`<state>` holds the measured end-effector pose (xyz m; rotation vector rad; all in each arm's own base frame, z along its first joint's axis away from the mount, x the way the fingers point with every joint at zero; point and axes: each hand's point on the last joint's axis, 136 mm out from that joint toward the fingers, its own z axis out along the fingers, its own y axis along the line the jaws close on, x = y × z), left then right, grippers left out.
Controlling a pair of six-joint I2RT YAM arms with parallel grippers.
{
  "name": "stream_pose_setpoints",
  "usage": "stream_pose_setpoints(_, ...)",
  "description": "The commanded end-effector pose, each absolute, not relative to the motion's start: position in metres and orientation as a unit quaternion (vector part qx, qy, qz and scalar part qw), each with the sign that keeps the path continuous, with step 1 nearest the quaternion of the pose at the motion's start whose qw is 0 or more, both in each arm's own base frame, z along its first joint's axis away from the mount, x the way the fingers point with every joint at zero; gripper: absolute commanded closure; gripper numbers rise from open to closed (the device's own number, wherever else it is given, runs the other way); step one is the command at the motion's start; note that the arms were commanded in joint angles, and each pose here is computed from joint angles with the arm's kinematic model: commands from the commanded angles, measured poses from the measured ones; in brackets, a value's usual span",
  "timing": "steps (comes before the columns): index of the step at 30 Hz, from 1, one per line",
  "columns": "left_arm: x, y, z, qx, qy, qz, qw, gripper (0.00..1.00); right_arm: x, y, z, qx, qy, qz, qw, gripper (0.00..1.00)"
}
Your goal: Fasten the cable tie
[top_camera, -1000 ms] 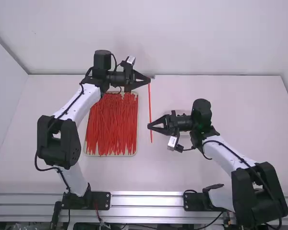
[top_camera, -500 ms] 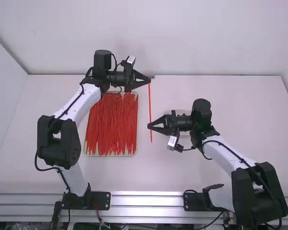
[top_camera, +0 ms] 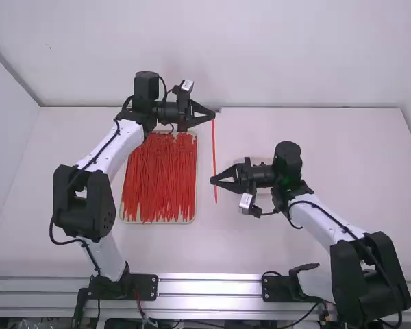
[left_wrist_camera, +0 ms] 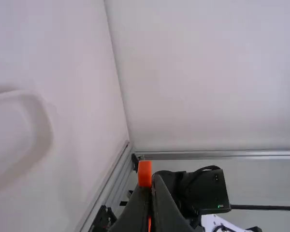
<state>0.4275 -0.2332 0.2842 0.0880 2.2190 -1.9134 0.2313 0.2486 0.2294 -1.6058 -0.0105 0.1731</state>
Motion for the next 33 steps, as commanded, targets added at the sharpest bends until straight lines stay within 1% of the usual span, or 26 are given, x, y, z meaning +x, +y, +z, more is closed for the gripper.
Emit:
stream_pose_setpoints(1, 0.428, -0.234, 0.294, 0.047, 0.749, -0.650, 0.120, 0.98, 0.227, 0.248, 0.227, -0.718, -0.001, 0.097, 0.689, 1.00)
stream_pose_setpoints(10, 0.429, -0.234, 0.294, 0.047, 0.749, -0.650, 0.121, 0.98, 0.224, 0.248, 0.227, -0.717, -0.004, 0.106, 0.689, 1.00)
stream_pose_setpoints(11, 0.429, -0.234, 0.294, 0.048, 0.749, -0.649, 0.122, 0.98, 0.222, 0.248, 0.227, -0.716, -0.008, 0.109, 0.689, 0.99)
stream_pose_setpoints(12, 0.429, -0.234, 0.294, 0.051, 0.749, -0.648, 0.126, 0.98, 0.221, 0.248, 0.227, -0.716, -0.010, 0.109, 0.689, 0.96)
stream_pose_setpoints(14, 0.429, -0.234, 0.294, 0.053, 0.749, -0.648, 0.127, 0.98, 0.222, 0.247, 0.228, -0.716, -0.012, 0.107, 0.690, 0.92)
stream_pose_setpoints(16, 0.428, -0.234, 0.294, 0.054, 0.749, -0.649, 0.126, 0.98, 0.222, 0.247, 0.228, -0.716, -0.012, 0.107, 0.690, 0.91)
stream_pose_setpoints(19, 0.429, -0.234, 0.294, 0.053, 0.749, -0.648, 0.127, 0.98, 0.219, 0.247, 0.228, -0.715, -0.017, 0.111, 0.690, 0.87)
stream_pose_setpoints(23, 0.429, -0.234, 0.294, 0.054, 0.749, -0.649, 0.127, 0.98, 0.218, 0.247, 0.228, -0.714, -0.020, 0.115, 0.690, 0.85)
stream_pose_setpoints(27, 0.428, -0.234, 0.294, 0.056, 0.748, -0.648, 0.128, 0.98, 0.218, 0.247, 0.228, -0.714, -0.020, 0.115, 0.690, 0.87)
stream_pose_setpoints(29, 0.429, -0.234, 0.294, 0.055, 0.748, -0.648, 0.128, 0.98, 0.217, 0.247, 0.228, -0.714, -0.021, 0.116, 0.690, 0.85)
stream_pose_setpoints(33, 0.429, -0.234, 0.294, 0.055, 0.749, -0.648, 0.128, 0.98, 0.214, 0.246, 0.229, -0.713, -0.027, 0.123, 0.690, 0.84)
